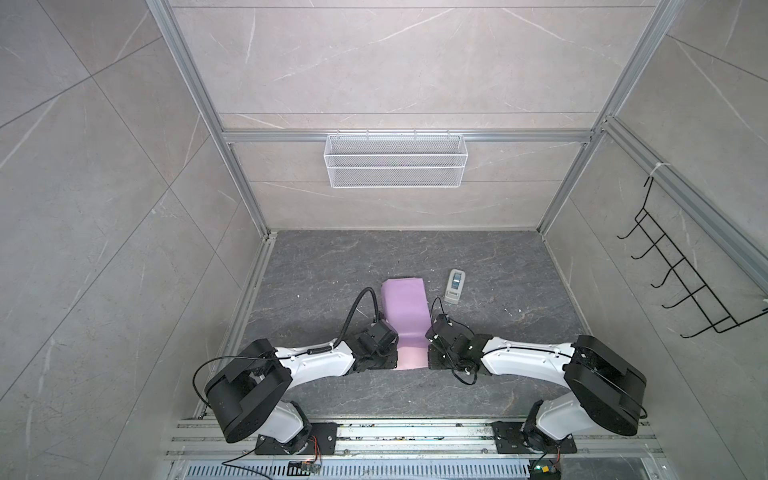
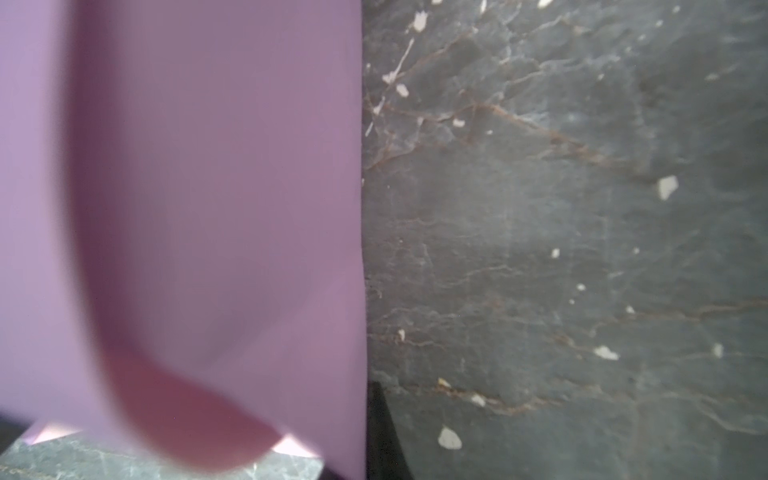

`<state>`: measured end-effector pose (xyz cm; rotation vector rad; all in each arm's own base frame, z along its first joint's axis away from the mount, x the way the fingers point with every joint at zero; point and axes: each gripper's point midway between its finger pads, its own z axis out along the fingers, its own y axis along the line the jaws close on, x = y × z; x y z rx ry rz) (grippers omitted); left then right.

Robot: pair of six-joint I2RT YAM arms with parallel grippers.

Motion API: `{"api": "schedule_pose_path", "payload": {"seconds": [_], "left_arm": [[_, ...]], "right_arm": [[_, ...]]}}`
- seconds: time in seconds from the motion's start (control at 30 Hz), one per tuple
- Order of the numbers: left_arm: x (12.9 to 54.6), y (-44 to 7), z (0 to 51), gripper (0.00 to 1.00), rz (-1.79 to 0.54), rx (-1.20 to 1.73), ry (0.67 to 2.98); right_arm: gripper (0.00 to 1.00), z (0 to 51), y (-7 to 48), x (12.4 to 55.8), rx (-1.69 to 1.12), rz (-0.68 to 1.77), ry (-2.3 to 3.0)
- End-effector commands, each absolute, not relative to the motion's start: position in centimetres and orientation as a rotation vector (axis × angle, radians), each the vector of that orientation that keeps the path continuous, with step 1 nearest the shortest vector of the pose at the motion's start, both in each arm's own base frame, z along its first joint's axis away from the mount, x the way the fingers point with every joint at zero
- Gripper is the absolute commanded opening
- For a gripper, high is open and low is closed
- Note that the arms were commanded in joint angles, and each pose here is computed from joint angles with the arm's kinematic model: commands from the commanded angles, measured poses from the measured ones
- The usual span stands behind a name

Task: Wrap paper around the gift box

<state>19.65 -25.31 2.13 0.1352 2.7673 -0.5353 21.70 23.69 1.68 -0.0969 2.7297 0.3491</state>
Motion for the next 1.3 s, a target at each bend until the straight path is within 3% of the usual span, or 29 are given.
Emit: {"api": "schedule_pose_path", "payload": {"seconds": [0.0,0.27,0.63,0.83,0.93,1.1,1.27], "left_arm": [[19.1,-24.4,1.0,0.19,-0.460,0.117,2.809],[19.7,-24.7,0.8,0.00,-0.428,0.135,2.808],[19.5,-24.5,0.7,0.00,-0.424,0.131,2.812],[18.6,-24.2,1.0,0.21,-0.430,0.127,2.820],[18.0,-24.0,1.0,0.25,-0.434,0.114,2.824],[17.5,-23.5,0.8,0.24,-0.429,0.103,2.834],[17.6,-23.8,0.8,0.09,-0.429,0.115,2.832]], "right_arm": [[0.01,1.3,23.2,21.6,-0.093,0.299,2.747],[0.02,1.3,23.2,21.6,-0.092,0.297,2.746],[0.01,1.3,23.3,21.7,-0.097,0.293,2.745],[0.01,1.2,23.2,21.6,-0.098,0.289,2.748],[0.01,1.3,23.1,21.6,-0.099,0.288,2.746],[0.01,1.3,23.1,21.6,-0.099,0.287,2.747],[0.01,1.4,23.2,21.7,-0.102,0.288,2.745]]}}
